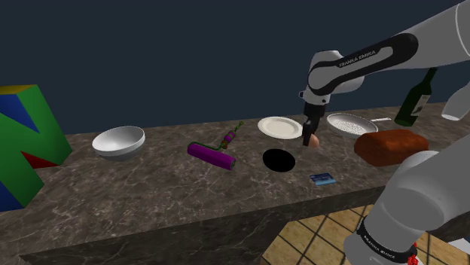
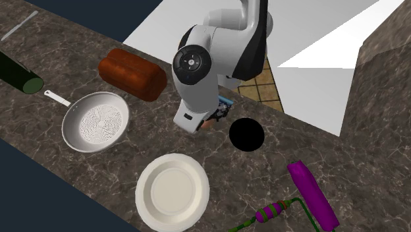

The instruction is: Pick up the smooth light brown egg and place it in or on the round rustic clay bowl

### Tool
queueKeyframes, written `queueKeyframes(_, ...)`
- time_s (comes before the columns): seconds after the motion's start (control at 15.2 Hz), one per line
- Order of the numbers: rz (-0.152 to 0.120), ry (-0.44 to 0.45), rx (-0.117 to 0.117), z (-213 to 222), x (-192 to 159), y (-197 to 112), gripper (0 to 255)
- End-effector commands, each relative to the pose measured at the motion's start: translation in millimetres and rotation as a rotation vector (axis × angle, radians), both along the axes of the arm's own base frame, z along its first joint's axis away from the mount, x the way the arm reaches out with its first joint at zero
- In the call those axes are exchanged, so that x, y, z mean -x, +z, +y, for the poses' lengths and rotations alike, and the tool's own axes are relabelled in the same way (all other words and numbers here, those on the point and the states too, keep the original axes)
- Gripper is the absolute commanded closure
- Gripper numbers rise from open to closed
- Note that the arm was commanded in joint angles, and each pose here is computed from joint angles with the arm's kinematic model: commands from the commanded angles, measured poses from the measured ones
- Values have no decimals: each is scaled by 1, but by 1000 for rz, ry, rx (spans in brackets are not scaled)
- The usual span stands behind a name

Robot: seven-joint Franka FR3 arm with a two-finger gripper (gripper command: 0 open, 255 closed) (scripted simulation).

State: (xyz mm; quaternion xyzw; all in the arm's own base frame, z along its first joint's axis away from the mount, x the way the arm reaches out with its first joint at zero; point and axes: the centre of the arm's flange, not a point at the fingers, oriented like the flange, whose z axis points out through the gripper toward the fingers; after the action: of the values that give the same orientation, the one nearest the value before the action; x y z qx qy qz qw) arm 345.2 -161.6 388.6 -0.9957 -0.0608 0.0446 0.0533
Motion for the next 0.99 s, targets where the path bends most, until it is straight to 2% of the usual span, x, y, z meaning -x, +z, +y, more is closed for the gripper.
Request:
queueKeyframes(0.0, 1, 0, 0, 0, 0, 11, 255)
queueKeyframes(0.59, 1, 0, 0, 0, 0, 53, 255)
queueKeyframes(0.92, 1, 0, 0, 62, -22, 51, 255)
